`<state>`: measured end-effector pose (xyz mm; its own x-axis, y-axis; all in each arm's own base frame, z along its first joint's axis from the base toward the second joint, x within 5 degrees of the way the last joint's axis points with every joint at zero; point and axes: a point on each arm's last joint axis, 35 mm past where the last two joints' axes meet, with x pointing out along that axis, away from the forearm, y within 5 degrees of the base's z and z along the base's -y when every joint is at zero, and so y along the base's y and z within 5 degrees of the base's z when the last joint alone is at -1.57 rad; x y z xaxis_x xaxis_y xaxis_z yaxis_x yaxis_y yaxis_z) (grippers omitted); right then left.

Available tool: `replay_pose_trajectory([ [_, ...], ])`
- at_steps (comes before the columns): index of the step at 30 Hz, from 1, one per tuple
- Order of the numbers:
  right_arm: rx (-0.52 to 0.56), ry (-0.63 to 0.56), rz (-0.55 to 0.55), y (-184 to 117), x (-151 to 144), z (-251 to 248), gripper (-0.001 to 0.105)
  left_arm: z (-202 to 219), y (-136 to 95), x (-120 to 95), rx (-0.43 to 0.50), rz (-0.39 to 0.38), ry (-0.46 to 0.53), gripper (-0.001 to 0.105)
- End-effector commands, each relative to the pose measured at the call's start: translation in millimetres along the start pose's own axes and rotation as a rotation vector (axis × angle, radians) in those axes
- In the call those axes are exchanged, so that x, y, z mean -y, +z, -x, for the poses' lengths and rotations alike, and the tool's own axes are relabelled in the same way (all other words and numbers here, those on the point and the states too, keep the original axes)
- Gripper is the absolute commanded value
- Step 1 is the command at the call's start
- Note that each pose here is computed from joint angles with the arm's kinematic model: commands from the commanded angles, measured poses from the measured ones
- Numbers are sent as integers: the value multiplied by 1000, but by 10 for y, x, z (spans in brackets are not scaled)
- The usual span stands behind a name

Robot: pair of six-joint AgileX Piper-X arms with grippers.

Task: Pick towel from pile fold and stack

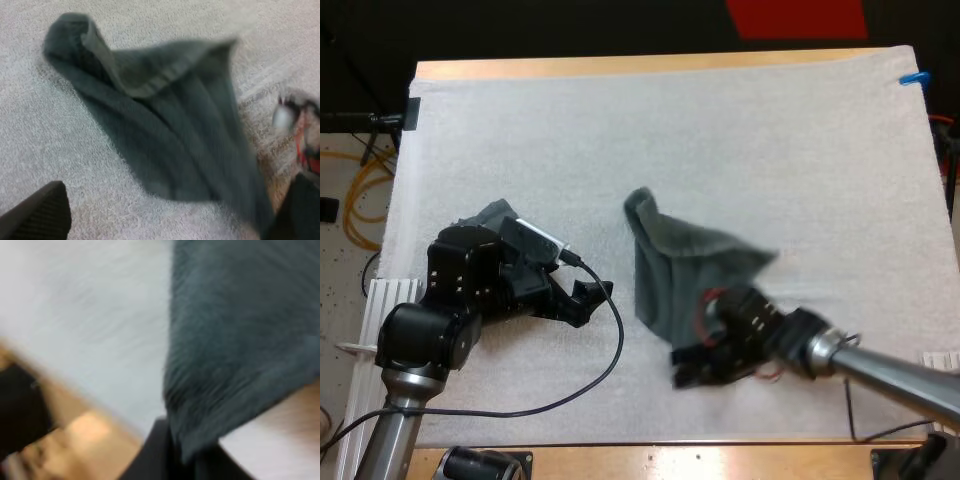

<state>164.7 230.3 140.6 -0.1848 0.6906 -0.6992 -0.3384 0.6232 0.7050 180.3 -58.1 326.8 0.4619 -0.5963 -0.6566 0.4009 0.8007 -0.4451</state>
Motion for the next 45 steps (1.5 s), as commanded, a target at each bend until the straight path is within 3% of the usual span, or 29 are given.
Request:
replay_pose_trajectory([
  [1, 53, 68, 24, 46, -143, -46, 0, 25, 5, 10, 10, -1, 4, 85],
  [4, 119, 171, 105, 84, -358, -97, 0, 25, 5, 10, 10, -1, 4, 85],
  [8, 140, 207, 85, 148, -404, -64, 3, 25, 5, 10, 10, -1, 4, 85],
  [9, 125, 229, 88, 160, -411, -51, 10, 25, 5, 10, 10, -1, 4, 85],
  [12, 85, 342, 147, 201, -506, -10, 59, 25, 5, 10, 10, -8, 4, 85],
  [14, 91, 415, 208, 227, -578, 17, 80, 25, 5, 10, 10, -8, 4, 85],
  [15, 107, 448, 239, 254, -627, 41, 86, 25, 5, 10, 10, -8, 4, 85],
  [17, 130, 462, 265, 281, -683, 81, 86, 25, 5, 10, 10, -8, 4, 85],
  [20, 248, 390, 286, 323, -701, 227, 86, 25, 5, 10, 10, -8, 4, 85],
  [24, 346, 163, 247, 373, -450, 443, 86, 25, 0, 9, 6, -6, 4, 85],
  [25, 375, 22, 229, 383, -271, 575, 86, 25, 0, 9, 6, -6, 4, 85],
  [30, 348, -324, 244, 359, 234, 883, 85, 28, -39, 6, -25, 11, 9, 85],
  [33, 315, -464, 294, 337, 401, 983, 74, 27, -85, 8, -64, 26, 11, 85],
  [34, 296, -549, 339, 330, 466, 1025, 65, 24, -121, 24, -94, 31, 8, 85],
  [36, 269, -676, 409, 326, 520, 1058, 56, 41, -193, 100, -133, 8, -3, 85],
  [40, 208, -719, 489, 332, 583, 1006, 55, 93, -286, 251, -152, -65, -4, 85],
  [45, 153, -740, 471, 352, 713, 878, 55, 138, -364, 435, -149, -154, -36, 85],
])
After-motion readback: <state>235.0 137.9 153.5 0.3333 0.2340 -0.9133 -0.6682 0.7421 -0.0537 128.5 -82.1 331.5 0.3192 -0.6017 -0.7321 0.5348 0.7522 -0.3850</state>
